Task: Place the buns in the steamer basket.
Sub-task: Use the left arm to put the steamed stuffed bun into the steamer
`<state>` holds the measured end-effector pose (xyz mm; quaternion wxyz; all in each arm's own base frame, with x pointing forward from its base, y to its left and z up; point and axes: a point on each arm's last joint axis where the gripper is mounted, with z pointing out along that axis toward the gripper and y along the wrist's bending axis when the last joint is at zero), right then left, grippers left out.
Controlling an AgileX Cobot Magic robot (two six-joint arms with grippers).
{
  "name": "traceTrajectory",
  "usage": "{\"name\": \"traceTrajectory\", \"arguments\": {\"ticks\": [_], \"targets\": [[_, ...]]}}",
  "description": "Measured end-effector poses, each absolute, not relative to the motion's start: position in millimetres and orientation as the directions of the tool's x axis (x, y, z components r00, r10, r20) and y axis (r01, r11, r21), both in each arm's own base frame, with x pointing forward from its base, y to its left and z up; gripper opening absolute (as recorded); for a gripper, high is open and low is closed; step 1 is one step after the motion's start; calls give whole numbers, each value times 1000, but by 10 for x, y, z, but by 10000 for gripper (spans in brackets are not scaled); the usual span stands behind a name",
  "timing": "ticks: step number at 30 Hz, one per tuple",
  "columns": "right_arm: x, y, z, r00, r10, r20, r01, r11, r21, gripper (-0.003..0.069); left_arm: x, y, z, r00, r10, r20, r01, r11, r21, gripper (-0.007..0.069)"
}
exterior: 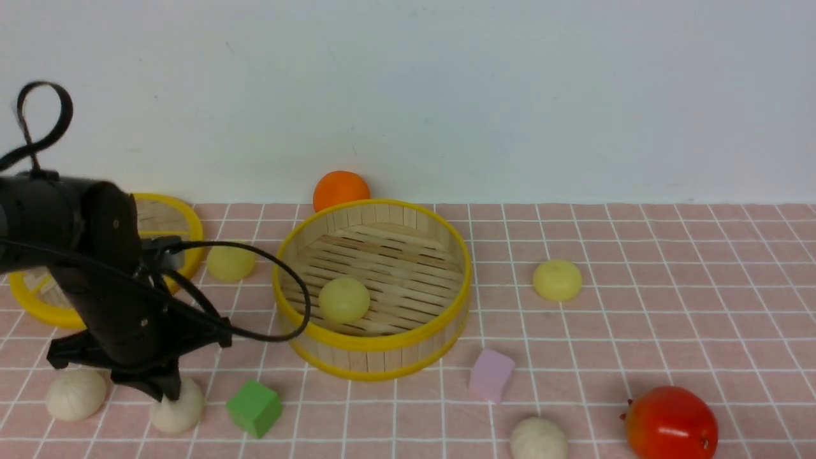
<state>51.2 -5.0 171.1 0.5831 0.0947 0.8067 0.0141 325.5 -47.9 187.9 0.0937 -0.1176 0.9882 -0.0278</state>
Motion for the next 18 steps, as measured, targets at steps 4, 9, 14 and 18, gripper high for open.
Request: {"name": "traceTrajectory", "arguments": {"ticks": [4,9,14,18], "targets": [[512,-50,1711,-302,169,-938,136,982,133,239,3314,-516,2255,-949,-257,-185,-238,964,-116,13],[512,-50,1711,-302,169,-938,136,982,133,239,3313,-747,2914,-920,-240,-310,-159,951,-266,13],[512,-50,1711,-302,168,-938,136,982,132,239,3314,-1362,3244,-911,-132,-391,27,927,-375,13],[512,-50,1711,-302,168,-938,136,982,132,239,3525,-1856,2975,-930,-39,-365,106,923,-369,13]]}}
